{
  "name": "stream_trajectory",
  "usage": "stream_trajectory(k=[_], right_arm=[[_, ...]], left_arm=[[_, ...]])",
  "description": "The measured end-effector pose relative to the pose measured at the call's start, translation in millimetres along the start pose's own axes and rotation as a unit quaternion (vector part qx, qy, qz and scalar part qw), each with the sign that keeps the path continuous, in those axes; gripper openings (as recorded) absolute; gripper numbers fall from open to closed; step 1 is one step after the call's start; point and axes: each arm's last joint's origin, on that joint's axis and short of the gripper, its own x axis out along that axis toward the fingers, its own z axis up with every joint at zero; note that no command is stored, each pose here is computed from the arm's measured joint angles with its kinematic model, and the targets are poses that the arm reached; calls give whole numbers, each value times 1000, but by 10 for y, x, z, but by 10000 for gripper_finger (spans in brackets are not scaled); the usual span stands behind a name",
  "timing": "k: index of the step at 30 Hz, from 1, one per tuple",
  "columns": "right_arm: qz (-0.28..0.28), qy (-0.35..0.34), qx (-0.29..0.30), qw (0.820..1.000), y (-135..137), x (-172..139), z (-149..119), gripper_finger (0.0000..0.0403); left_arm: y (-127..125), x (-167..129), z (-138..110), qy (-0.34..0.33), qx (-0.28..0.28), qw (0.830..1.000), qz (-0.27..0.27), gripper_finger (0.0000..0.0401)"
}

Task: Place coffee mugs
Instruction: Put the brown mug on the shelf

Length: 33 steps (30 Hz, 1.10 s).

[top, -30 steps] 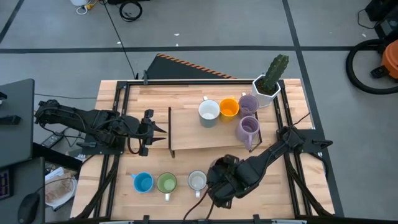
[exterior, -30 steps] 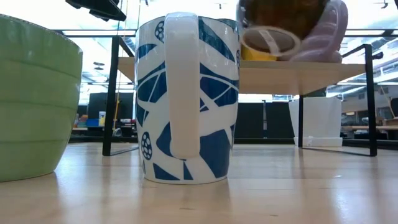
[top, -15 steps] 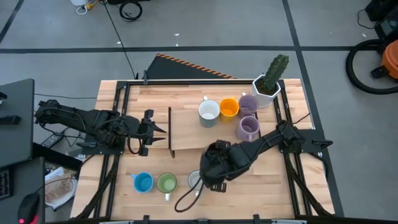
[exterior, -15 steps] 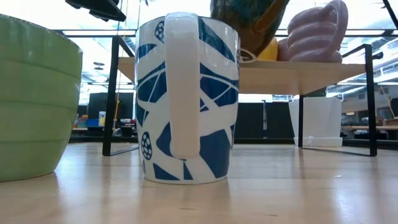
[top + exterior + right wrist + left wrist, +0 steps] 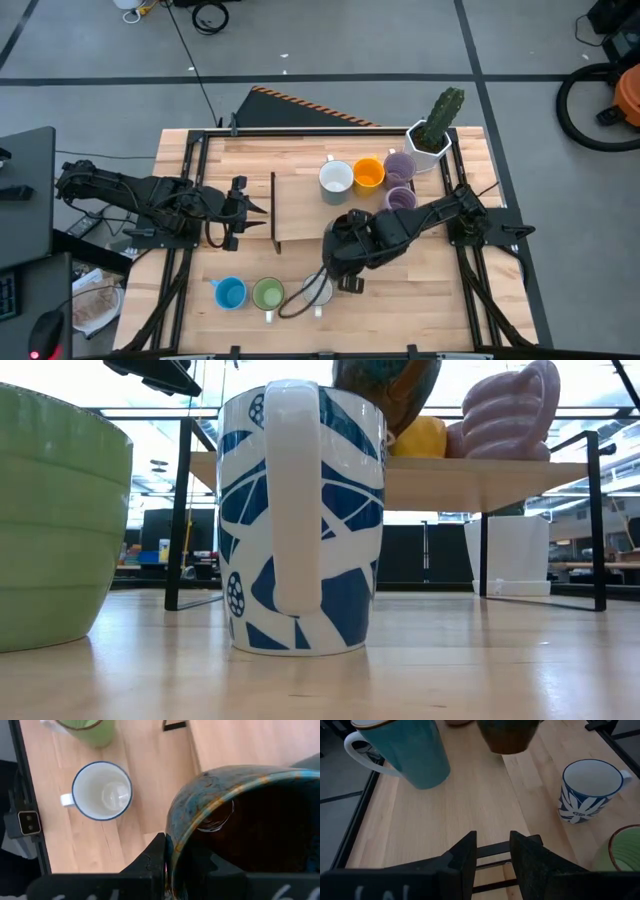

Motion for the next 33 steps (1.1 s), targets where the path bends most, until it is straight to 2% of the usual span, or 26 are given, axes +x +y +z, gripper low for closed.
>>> stream_trajectory(k=[7,15,24,33], right_arm=[[14,3,10,1000,-178,-42,69,45],[29,-18,17,999,-330,-262,35,45],[19,16,44,999,-492,-235,-107,45],[5,51,67,996,-698,-89,-124,45]], left_arm=[[0,0,-1,0,0,1000,0,123],[-1,0,-10,5,-7,1000,-1,123],[-2,0,-20,10,-9,1000,-1,123],[-1,0,-11,5,-11,1000,-1,123]])
